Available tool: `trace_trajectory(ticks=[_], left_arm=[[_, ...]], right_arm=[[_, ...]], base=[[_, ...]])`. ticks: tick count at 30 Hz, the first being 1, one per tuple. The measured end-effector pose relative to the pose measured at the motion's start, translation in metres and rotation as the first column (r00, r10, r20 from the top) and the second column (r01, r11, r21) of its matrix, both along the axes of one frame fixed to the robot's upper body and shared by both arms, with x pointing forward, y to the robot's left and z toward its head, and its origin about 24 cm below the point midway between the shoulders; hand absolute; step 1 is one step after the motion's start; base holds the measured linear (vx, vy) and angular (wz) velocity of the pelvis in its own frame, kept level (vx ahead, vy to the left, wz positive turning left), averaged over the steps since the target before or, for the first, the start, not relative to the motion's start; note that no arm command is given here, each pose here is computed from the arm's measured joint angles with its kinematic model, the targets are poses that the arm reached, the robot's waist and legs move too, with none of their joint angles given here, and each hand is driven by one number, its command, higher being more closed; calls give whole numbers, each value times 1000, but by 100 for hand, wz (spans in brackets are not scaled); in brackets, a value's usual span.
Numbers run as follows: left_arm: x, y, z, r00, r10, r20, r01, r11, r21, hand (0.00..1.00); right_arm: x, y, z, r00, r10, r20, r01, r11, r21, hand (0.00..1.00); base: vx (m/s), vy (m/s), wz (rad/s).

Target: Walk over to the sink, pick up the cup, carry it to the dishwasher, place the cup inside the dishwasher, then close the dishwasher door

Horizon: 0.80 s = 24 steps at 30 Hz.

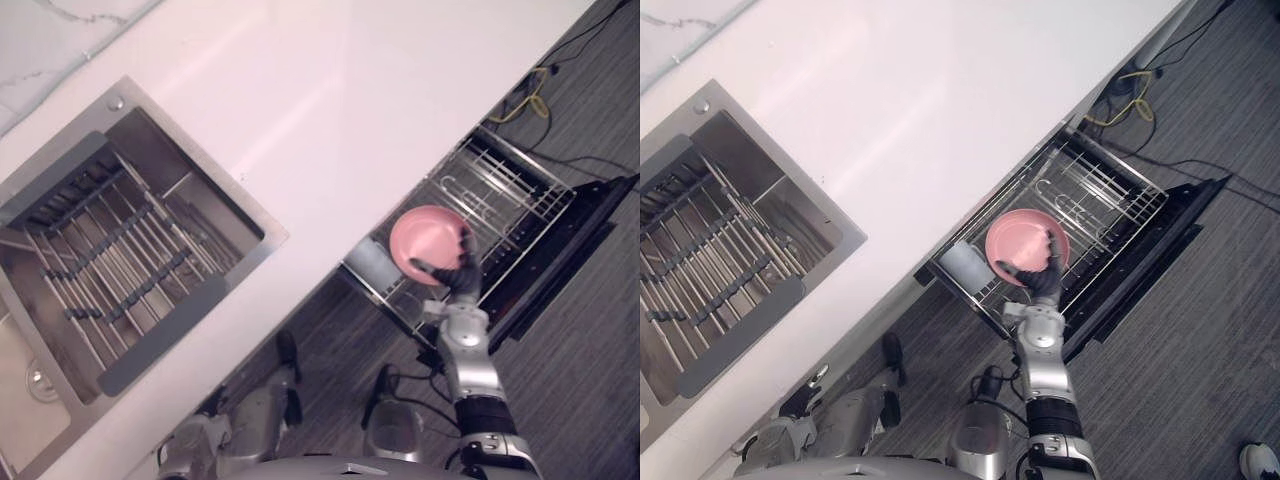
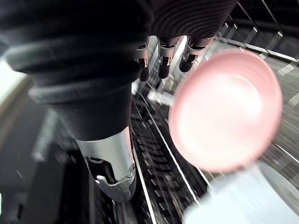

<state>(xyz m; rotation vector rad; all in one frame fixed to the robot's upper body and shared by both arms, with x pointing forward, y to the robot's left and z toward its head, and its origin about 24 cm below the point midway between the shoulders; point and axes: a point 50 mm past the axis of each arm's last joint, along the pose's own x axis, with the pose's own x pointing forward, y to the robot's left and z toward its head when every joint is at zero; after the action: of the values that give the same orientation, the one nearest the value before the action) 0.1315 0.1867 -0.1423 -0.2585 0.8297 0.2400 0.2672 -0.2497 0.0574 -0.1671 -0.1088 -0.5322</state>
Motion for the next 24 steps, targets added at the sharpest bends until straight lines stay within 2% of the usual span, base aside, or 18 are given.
trace_trajectory(ticks=[3, 8, 9, 12, 16, 19, 24], left_arm=[[-7, 4, -2, 1000, 18, -21, -18, 1000, 6, 0], [-19, 9, -6, 996, 75, -48, -75, 997, 1, 0], [-20, 9, -6, 995, 83, -51, -83, 997, -2, 0], [-26, 9, -8, 994, 83, -64, -83, 997, 5, 0], [-29, 10, -8, 993, 93, -72, -92, 996, 13, 0], [-29, 9, -8, 994, 85, -73, -84, 996, 19, 0], [-16, 10, -3, 996, 81, -34, -80, 996, 29, 0]], right_arm=[[-17, -30, 18, 982, -146, 121, 141, 989, 49, 0], [-47, -70, 15, 924, -347, 162, 319, 931, 176, 0], [-53, -75, 12, 909, -386, 156, 352, 913, 206, 100], [-72, -91, -2, 869, -480, 115, 427, 848, 315, 100], [-94, -104, -45, 819, -572, -35, 508, 697, 506, 100], [-99, -101, -65, 820, -565, -96, 501, 625, 598, 100], [-73, -88, -76, 861, -499, -102, 411, 561, 719, 100]], base=[[15, -7, -15], [8, -6, -4], [-23, -2, -8], [-29, 0, -11], [-25, 2, -8], [-9, 6, -2], [-5, 9, -2]])
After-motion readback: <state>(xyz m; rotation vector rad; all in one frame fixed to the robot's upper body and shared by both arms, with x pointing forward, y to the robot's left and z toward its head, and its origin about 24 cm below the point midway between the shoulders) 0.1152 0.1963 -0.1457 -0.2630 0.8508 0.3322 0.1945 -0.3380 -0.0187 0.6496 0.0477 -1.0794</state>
